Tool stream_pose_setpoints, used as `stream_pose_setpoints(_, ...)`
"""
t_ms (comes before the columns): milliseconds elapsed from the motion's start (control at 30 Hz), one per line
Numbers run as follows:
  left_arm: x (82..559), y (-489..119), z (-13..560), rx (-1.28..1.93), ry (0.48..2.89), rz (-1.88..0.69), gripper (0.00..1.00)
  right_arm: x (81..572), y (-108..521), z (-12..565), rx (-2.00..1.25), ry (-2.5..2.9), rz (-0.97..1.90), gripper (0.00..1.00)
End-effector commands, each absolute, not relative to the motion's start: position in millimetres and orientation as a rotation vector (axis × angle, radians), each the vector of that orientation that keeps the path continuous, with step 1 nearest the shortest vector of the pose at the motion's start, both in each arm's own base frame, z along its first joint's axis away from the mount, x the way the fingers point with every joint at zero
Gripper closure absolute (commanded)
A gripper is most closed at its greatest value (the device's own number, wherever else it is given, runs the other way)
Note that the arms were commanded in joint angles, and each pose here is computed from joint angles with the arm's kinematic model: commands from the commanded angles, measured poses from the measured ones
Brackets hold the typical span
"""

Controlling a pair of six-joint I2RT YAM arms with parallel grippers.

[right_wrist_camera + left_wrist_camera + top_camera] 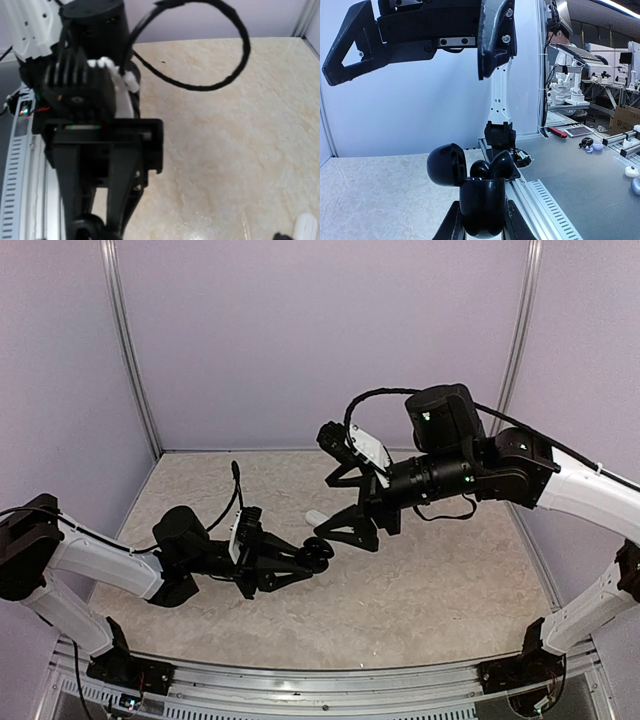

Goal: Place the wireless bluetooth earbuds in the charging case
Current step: Adjust the left earbud in the left side groove of the charging case.

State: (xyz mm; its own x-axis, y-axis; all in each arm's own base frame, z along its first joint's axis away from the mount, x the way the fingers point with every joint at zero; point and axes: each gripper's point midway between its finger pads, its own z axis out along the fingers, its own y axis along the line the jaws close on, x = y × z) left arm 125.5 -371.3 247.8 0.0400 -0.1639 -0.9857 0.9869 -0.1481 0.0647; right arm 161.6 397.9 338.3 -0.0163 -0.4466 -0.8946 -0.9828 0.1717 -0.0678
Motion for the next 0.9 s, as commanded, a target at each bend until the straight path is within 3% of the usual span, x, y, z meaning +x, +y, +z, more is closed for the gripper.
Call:
stream_pose_setpoints(0,122,-370,262,1.219,0.911,-1.359,0.98,152,400,329,-1.483,1.601,0.805,0.03)
stream_pose_setpoints(867,121,-371,259,1.222,0.915,-1.365,0.98,138,413,316,-1.573,1.603,0.786,0.04)
